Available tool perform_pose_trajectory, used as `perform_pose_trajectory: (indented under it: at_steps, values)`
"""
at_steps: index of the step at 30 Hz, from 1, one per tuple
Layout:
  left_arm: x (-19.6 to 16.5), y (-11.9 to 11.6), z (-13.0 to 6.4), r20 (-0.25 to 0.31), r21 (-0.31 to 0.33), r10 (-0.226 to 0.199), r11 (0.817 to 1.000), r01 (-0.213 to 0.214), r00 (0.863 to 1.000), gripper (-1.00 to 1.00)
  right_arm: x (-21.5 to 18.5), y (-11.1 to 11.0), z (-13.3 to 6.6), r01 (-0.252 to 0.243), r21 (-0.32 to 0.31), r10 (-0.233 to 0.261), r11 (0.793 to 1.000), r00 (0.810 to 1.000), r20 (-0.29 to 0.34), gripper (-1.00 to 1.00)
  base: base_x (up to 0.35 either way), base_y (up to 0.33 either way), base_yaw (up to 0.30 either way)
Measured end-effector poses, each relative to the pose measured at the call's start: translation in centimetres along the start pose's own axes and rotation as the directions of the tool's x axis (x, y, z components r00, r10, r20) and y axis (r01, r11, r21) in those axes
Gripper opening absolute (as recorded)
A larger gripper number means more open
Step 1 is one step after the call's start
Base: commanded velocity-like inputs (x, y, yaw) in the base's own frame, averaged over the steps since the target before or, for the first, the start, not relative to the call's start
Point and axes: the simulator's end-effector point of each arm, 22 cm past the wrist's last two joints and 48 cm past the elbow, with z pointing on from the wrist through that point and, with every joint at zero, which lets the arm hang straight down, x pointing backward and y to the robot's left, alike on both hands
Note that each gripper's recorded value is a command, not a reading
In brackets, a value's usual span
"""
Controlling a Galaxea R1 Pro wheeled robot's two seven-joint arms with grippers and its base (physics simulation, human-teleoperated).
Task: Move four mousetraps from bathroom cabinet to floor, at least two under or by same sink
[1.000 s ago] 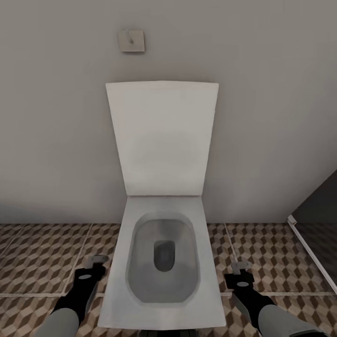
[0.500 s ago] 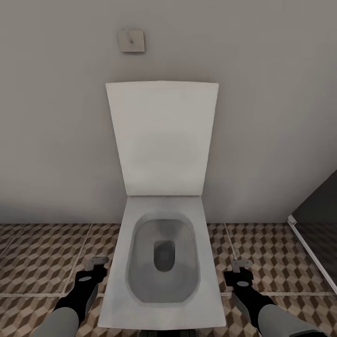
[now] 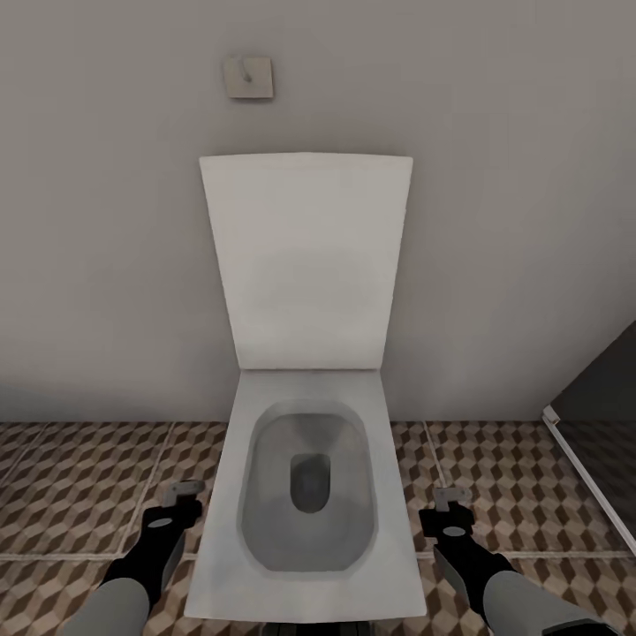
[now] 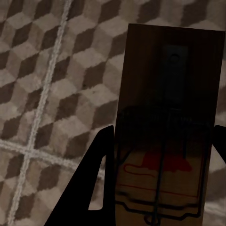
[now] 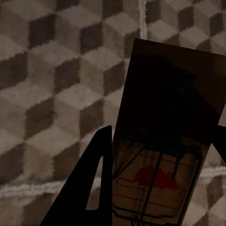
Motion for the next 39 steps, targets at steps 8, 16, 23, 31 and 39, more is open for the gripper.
perform_pose_trajectory:
  at_steps: [8,16,23,31,39]
  values:
    - [-0.7,-0.4,-0.2,0.007,0.001,-0.006,1.0,0.006,1.0,-1.0,0.2,-0.2,0.0,0.0,0.007,0.0,1.0,1.0,-0.008,-1.0,0.0,0.0,0.0]
    - [-1.8,0.0,-0.3,0.028,-0.008,-0.009,1.0,0.01,1.0,-1.0,0.3,-0.9,0.1,0.0,0.017,0.0,1.0,1.0,-0.012,-1.0,0.0,0.0,0.0]
    - [-1.9,0.0,-0.3,0.026,-0.008,-0.004,1.0,0.004,1.0,-1.0,0.5,-1.3,0.2,-0.008,0.024,0.008,1.0,1.0,-0.019,-1.0,0.0,0.0,0.0]
    - [-1.8,-0.1,-0.3,0.022,-0.008,0.003,1.0,-0.003,1.0,-1.0,0.6,-1.8,0.2,-0.009,0.046,0.011,0.999,1.0,-0.023,-1.0,0.0,0.0,0.0]
    - [-1.8,0.1,-0.3,0.022,-0.01,0.01,1.0,-0.01,1.0,-1.0,0.9,-2.4,0.2,-0.019,0.061,0.021,0.998,0.999,-0.03,-1.0,0.0,0.0,0.0]
